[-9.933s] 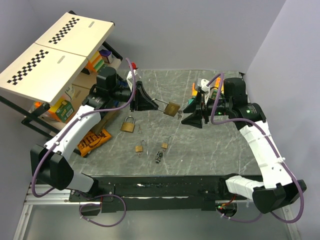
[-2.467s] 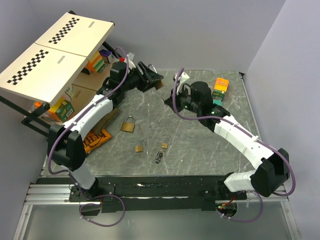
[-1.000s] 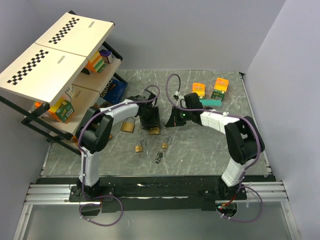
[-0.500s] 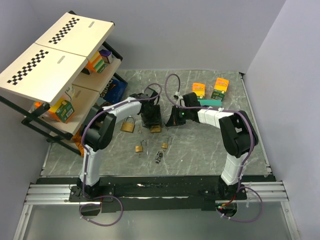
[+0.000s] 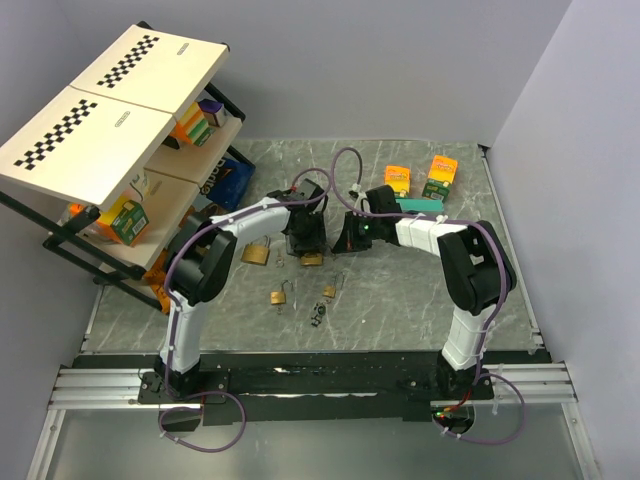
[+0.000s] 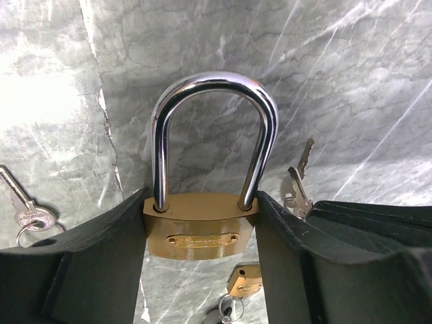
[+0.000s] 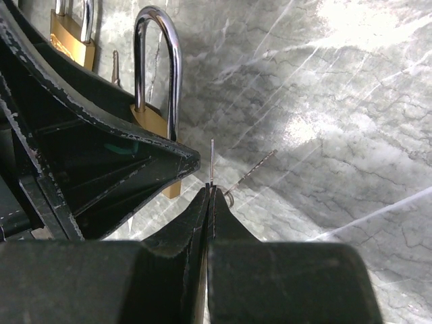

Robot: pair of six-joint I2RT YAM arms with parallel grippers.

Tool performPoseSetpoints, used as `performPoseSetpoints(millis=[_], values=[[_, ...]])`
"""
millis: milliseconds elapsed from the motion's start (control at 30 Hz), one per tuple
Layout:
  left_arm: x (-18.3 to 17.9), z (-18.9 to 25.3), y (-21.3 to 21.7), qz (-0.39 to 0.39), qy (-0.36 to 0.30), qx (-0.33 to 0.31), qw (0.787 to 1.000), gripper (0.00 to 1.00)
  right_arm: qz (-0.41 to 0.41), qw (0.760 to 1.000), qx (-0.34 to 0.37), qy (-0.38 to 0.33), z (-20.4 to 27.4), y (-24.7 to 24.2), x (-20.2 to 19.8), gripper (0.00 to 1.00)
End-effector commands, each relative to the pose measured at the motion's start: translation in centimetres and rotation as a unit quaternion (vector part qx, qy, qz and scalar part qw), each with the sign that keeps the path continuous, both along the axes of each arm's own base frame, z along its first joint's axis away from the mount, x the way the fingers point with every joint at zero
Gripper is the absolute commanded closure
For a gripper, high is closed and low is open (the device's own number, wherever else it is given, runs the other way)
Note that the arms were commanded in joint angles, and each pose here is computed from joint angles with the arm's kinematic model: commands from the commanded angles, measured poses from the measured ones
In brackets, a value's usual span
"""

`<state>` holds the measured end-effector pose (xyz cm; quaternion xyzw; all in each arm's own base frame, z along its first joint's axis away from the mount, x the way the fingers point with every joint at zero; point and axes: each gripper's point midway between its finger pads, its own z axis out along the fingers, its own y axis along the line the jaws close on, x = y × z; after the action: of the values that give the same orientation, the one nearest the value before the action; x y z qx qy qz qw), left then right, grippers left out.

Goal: Lock with the key
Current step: Place the key at the center of the board.

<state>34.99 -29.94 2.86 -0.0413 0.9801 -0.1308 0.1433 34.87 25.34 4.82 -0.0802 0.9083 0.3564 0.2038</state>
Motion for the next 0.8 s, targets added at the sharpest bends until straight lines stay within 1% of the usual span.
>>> performPoseSetpoints(millis=[0, 33, 67, 133, 167, 233, 367, 633, 767], values=[[-1.4, -2.3, 2.1, 0.020, 0.030, 0.062, 0.997, 0.62, -0.014, 1.000, 0.008, -0.002, -0.3, -0.1, 0.7, 1.00], [-1.1, -2.3, 2.3, 0.023, 0.026, 0.066, 0.997, 0.60, -0.015, 1.000, 0.008, 0.000, -0.4, -0.1, 0.6, 1.00], [-1.1, -2.4, 2.3, 0.024, 0.027, 0.070, 0.997, 0.55, -0.018, 1.000, 0.005, 0.001, -0.6, -0.2, 0.6, 1.00], [-0.9, -2.5, 2.5, 0.026, 0.025, 0.075, 0.996, 0.51, -0.021, 1.000, 0.002, 0.002, -0.7, -0.3, 0.6, 1.00], [-0.9, -2.6, 2.4, 0.026, 0.025, 0.077, 0.996, 0.46, -0.023, 1.000, -0.001, 0.000, -0.8, -0.4, 0.6, 1.00], [-1.0, -2.8, 2.4, 0.026, 0.029, 0.075, 0.996, 0.40, -0.023, 1.000, -0.002, 0.001, -1.0, -0.4, 0.6, 1.00], [-0.8, -2.8, 2.2, 0.028, 0.027, 0.075, 0.996, 0.31, -0.029, 1.000, -0.004, 0.002, -1.3, -0.6, 0.7, 0.98], [-0.1, -2.4, 1.6, 0.026, 0.020, 0.065, 0.997, 0.21, -0.035, 0.999, -0.010, 0.014, -2.3, -1.0, 0.6, 0.95], [0.4, -0.9, 1.4, 0.026, 0.004, 0.058, 0.998, 0.19, -0.037, 0.999, -0.012, 0.012, -2.3, -1.0, 0.6, 0.93]])
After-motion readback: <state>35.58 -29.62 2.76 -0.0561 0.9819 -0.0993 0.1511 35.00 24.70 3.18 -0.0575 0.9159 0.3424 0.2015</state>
